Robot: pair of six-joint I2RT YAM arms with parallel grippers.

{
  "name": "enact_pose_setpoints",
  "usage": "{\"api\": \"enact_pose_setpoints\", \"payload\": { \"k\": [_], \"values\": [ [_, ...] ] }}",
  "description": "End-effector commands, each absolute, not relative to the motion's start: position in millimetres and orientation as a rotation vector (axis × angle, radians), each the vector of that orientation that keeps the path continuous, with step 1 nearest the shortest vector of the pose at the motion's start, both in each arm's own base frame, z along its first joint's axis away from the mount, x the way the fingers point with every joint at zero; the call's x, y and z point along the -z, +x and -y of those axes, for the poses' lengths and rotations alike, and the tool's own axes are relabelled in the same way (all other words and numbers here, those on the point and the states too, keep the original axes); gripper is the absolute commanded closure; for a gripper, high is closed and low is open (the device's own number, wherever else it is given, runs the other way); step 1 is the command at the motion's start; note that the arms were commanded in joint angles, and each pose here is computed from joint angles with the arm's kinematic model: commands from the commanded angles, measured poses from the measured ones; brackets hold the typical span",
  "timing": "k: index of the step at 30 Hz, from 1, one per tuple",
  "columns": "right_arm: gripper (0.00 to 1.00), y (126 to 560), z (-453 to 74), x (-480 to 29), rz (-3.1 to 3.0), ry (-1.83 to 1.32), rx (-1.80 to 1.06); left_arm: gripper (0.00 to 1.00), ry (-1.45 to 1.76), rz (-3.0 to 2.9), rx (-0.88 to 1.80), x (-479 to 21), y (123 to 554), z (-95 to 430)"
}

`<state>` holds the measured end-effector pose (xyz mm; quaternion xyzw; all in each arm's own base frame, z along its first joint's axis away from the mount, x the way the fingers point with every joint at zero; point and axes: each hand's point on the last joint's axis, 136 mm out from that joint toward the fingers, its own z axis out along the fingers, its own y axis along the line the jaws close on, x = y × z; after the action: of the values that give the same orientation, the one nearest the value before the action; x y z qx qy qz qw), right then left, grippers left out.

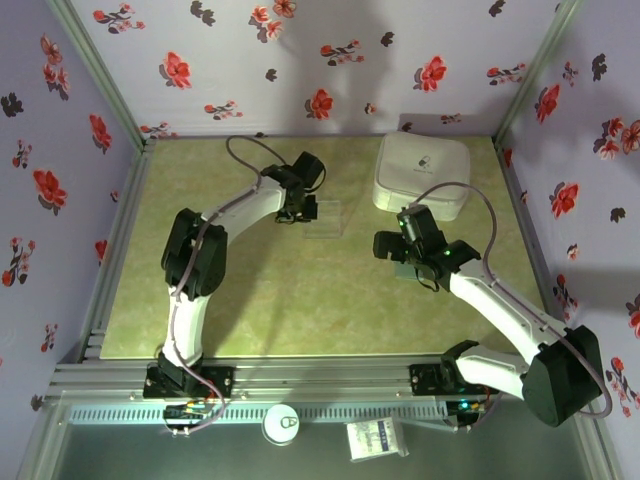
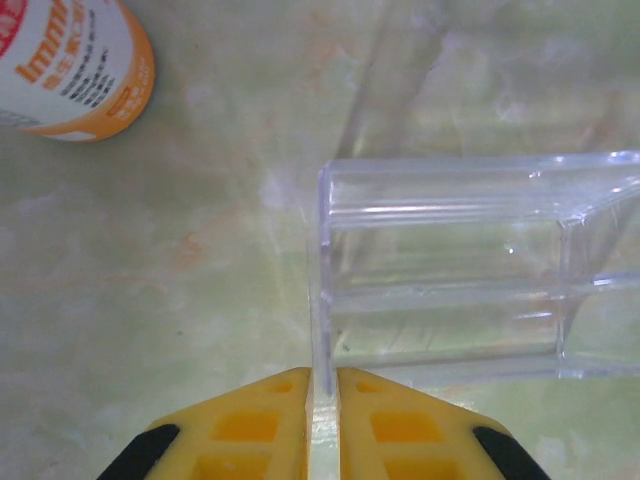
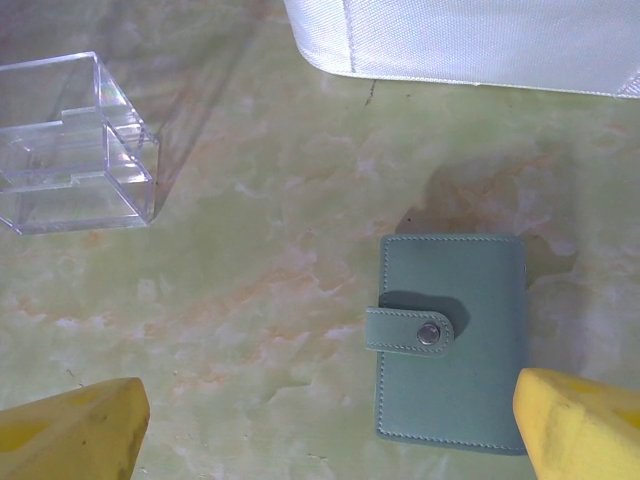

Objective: Take the credit cards out of the card holder

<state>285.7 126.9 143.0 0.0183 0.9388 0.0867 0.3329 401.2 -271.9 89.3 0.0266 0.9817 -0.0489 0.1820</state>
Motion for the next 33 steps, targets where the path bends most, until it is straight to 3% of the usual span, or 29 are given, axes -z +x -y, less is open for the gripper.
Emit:
{"api": "enact_pose_setpoints", "payload": {
  "k": [1, 9, 21, 33],
  "values": [
    [0.04, 285.2, -122.8, -149.7, -2.454, 0.1, -0.203, 0.87, 0.073, -2.743, 0.176, -107.3, 393.3, 266.3],
    [0.01, 280.3, -91.4, -118.8, -2.568, 0.182, 0.017, 0.86, 0.112, -2.715, 0.259, -118.1, 365.2, 254.1],
    [0.01, 291.2, -65.1, -73.1, -2.707, 0.256, 0.013, 0.83, 0.307, -2.761, 0.276, -122.5, 310.1, 221.5],
    [0.01, 322.4, -83.1, -45.1, -2.793, 0.146, -0.035, 0.81, 0.227, -2.722, 0.274, -116.9, 306.9, 199.6]
  ]
}}
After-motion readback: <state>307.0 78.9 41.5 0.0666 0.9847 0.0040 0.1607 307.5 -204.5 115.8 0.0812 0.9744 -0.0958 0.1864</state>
